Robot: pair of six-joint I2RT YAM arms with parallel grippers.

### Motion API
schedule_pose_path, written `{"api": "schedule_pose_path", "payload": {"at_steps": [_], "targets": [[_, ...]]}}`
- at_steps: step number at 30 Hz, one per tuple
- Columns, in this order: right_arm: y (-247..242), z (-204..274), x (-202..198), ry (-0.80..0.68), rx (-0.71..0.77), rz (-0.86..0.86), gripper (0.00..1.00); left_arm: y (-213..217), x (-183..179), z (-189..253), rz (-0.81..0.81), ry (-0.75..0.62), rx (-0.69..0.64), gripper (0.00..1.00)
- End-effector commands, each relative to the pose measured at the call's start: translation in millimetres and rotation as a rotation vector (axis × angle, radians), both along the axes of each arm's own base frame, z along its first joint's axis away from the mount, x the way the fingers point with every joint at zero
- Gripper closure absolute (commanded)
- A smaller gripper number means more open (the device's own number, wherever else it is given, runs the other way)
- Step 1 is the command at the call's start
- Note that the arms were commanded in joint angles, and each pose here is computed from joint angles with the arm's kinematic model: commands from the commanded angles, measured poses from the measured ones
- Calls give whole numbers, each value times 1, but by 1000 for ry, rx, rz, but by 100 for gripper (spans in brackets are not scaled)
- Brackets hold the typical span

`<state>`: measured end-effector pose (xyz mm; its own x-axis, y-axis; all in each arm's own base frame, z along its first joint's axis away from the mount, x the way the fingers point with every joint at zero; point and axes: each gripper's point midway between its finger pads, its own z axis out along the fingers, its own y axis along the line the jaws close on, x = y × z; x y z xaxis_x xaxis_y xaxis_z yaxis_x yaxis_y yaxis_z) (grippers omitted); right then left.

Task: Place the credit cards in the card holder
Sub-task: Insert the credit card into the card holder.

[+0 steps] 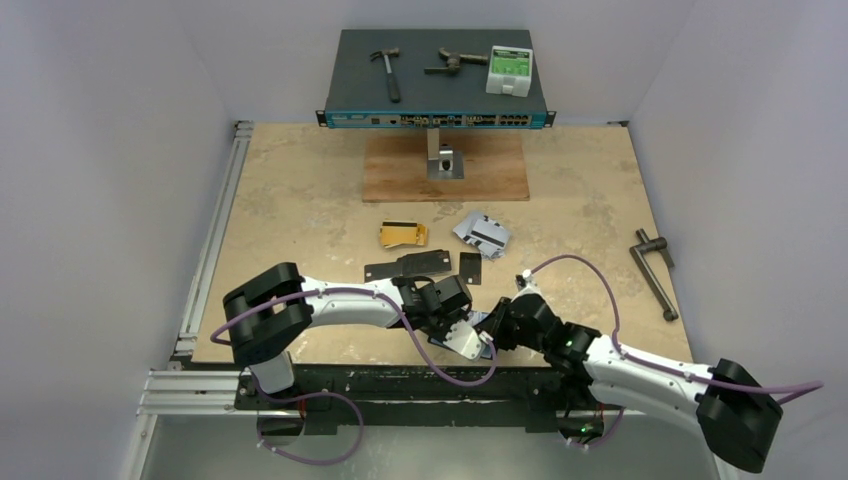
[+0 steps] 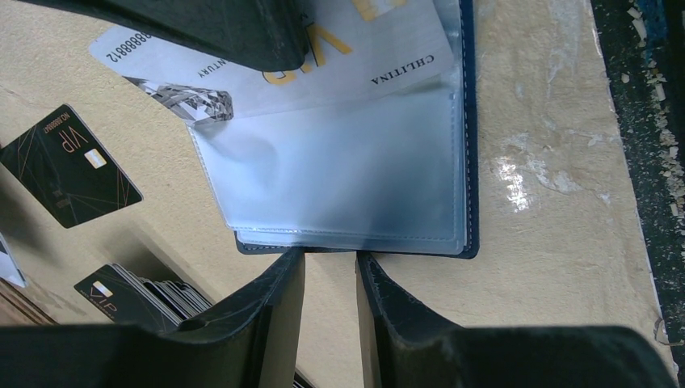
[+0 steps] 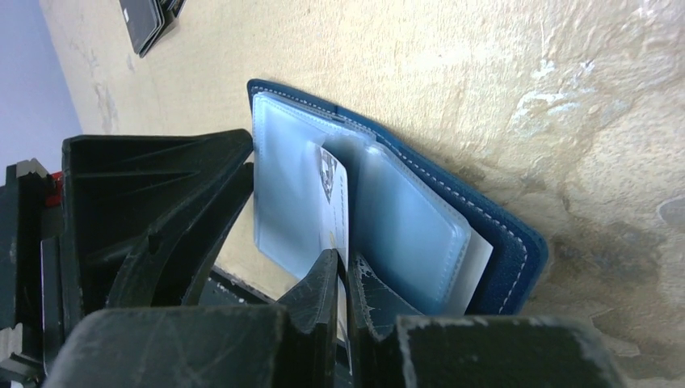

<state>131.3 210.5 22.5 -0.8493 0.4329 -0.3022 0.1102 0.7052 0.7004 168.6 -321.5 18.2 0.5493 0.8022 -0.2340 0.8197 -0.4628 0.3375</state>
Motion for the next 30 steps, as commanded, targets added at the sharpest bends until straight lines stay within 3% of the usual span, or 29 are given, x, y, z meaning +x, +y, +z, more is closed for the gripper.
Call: {"api": "schedule_pose_path", "payload": {"at_steps": [1,6,21,30], "targets": [[-27,-25,4,14,-173,-56,96,-9,-13,-7,-34,71,-19,71],[-26,-26,8,1,-171,-67,95,-6,-14,-9,-34,78,-13,71],[-18,-24,-2,39,-218,-2,65,-5,-14,-10,-22,79,-14,72],[-13,-29,-17,98,-346,90,63,-7,-14,-6,-4,78,-28,73]]}}
